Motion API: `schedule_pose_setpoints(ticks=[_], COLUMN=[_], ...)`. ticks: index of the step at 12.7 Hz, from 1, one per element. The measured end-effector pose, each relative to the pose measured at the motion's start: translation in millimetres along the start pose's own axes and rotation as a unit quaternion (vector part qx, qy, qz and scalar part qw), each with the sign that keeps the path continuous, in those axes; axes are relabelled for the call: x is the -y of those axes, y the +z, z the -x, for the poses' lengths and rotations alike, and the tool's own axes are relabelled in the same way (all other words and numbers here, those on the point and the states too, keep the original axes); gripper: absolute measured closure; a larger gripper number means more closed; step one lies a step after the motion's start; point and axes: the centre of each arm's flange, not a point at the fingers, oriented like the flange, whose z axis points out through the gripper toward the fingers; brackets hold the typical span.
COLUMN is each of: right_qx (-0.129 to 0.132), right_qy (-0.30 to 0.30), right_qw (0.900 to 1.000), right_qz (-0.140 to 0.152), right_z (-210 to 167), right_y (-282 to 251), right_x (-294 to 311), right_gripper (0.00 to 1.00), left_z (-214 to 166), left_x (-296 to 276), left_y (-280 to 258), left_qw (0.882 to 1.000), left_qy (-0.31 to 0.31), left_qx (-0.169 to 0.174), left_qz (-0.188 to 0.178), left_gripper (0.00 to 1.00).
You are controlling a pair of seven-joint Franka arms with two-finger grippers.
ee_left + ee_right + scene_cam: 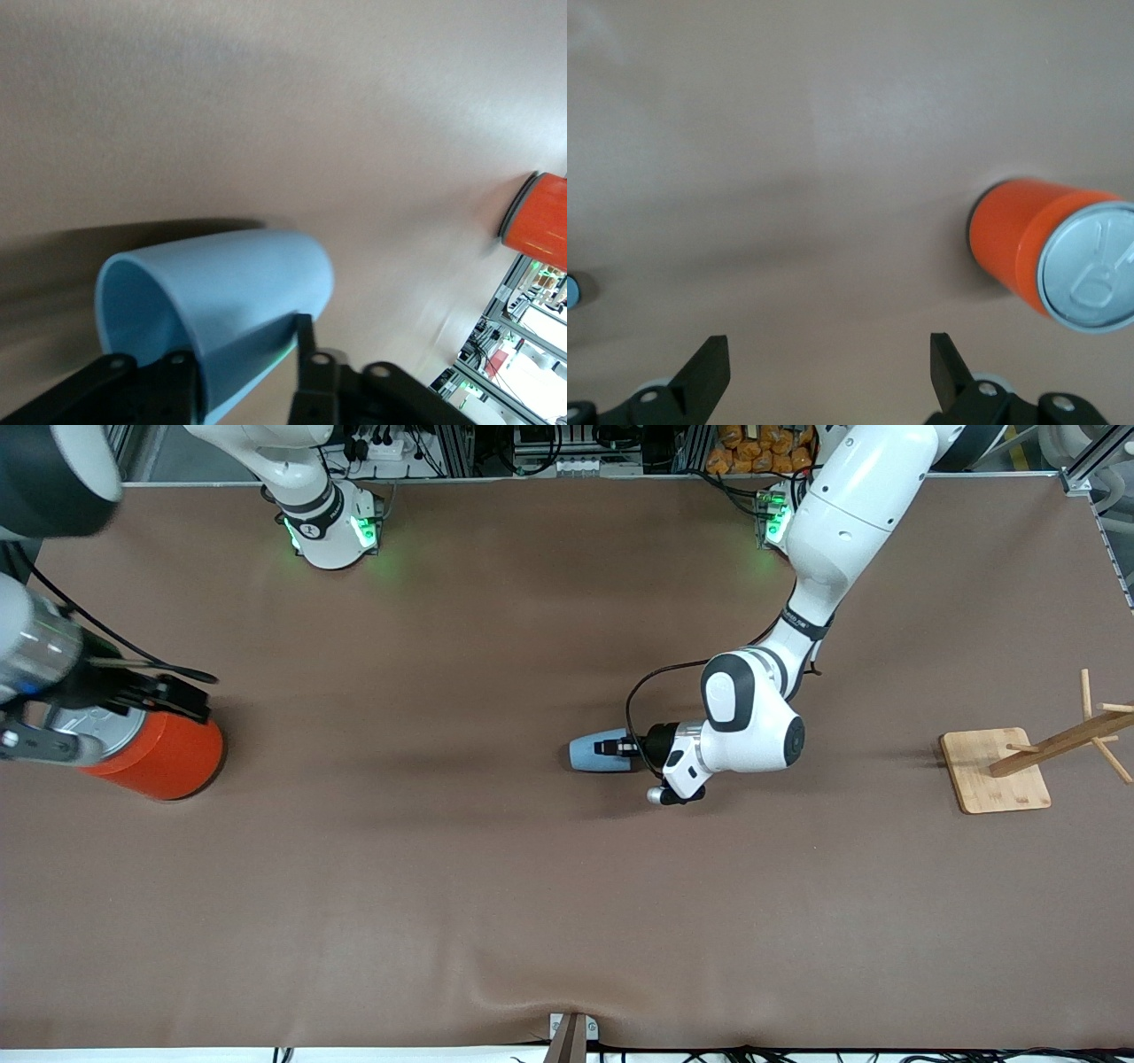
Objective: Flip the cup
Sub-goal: 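Rotate the cup upright with the left gripper and lower it to the table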
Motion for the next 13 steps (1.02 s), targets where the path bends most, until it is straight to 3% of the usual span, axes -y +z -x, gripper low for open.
schedule_pose_setpoints(ticks=[1, 3, 5, 8, 10, 13], right_qx=[0.0, -0.01, -0.033, -0.04, -0.047, -0.018], right_qy=[0.011, 0.023, 0.034, 0.047, 0.057, 0.053], right_qw=[1.0, 1.0, 0.999, 0.998, 0.997, 0.998], right_qz=[-0.003, -0.003, -0.003, 0.0, -0.003, -0.003], right_z=[7.1, 23.1, 39.9, 59.3, 57.9, 52.5], right_y=[-4.8, -9.8, -1.3, 10.0, -4.0, -22.0], right_x=[-11.6, -22.9, -31.5, -45.4, -56.1, -51.8], right_gripper=[0.0, 0.0, 0.0, 0.0, 0.0, 0.0], left_z=[-1.8, -6.4, -12.8, -18.0, -25.1, -40.1], left_x=[-4.9, -13.4, -25.0, -46.2, -41.0, -6.8], left_y=[-7.7, -30.4, -66.5, -144.9, -202.3, -266.3], left_qw=[1.0, 0.998, 0.996, 0.988, 0.972, 0.942], left_qy=[0.015, 0.035, 0.037, 0.048, 0.066, 0.079], left_qx=[-0.004, -0.019, -0.047, -0.104, -0.148, -0.19], left_qz=[-0.01, -0.046, -0.066, -0.107, -0.172, -0.266], left_gripper=[0.85, 0.92, 0.92, 0.92, 0.92, 0.92])
